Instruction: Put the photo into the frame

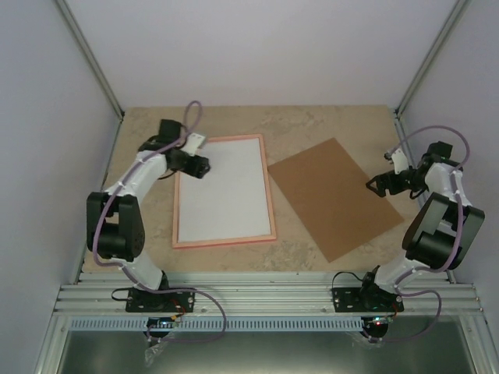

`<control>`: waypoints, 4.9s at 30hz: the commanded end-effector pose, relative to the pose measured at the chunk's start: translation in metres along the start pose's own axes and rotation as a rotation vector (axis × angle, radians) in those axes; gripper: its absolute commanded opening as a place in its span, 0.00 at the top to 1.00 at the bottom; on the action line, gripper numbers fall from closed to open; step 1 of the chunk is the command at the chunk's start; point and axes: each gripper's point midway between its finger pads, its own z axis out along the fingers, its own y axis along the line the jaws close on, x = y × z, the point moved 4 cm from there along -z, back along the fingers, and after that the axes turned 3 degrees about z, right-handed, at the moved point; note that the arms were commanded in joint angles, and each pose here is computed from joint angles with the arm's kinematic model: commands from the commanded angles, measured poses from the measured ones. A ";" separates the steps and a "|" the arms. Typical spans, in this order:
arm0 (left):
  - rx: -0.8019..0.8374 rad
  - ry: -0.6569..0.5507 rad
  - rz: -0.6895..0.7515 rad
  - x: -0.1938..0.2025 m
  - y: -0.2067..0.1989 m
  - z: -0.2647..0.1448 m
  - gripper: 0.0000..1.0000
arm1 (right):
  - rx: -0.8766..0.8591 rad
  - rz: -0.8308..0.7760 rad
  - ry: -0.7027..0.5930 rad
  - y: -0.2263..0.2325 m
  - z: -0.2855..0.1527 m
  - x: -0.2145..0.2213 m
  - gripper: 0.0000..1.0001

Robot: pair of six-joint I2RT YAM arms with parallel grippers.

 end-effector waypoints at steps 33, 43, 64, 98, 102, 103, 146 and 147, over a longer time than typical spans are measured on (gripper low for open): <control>0.403 0.037 -0.539 -0.035 -0.321 0.124 0.23 | -0.012 0.159 0.093 -0.067 0.080 0.010 0.16; 0.285 0.125 -0.641 -0.014 -0.313 0.162 0.25 | -0.062 0.179 0.180 -0.052 0.104 0.040 0.21; 0.537 -0.280 -0.475 -0.123 -0.325 0.077 0.29 | -0.274 0.185 0.256 -0.009 0.124 0.053 0.35; 0.247 -0.088 -0.648 -0.048 -0.192 0.113 0.31 | -0.297 0.138 0.263 0.028 0.139 0.023 0.35; 0.262 -0.057 -0.664 -0.044 -0.195 0.122 0.32 | -0.295 0.140 0.261 0.027 0.140 0.023 0.36; 0.266 -0.053 -0.666 -0.044 -0.195 0.123 0.32 | -0.297 0.139 0.262 0.027 0.140 0.024 0.36; 0.601 -0.240 -0.572 -0.117 -0.244 0.058 0.87 | -0.372 0.103 0.123 0.048 0.113 -0.018 0.40; 0.589 -0.252 -0.565 -0.120 -0.243 0.053 0.89 | -0.366 0.086 0.103 0.048 0.107 -0.024 0.40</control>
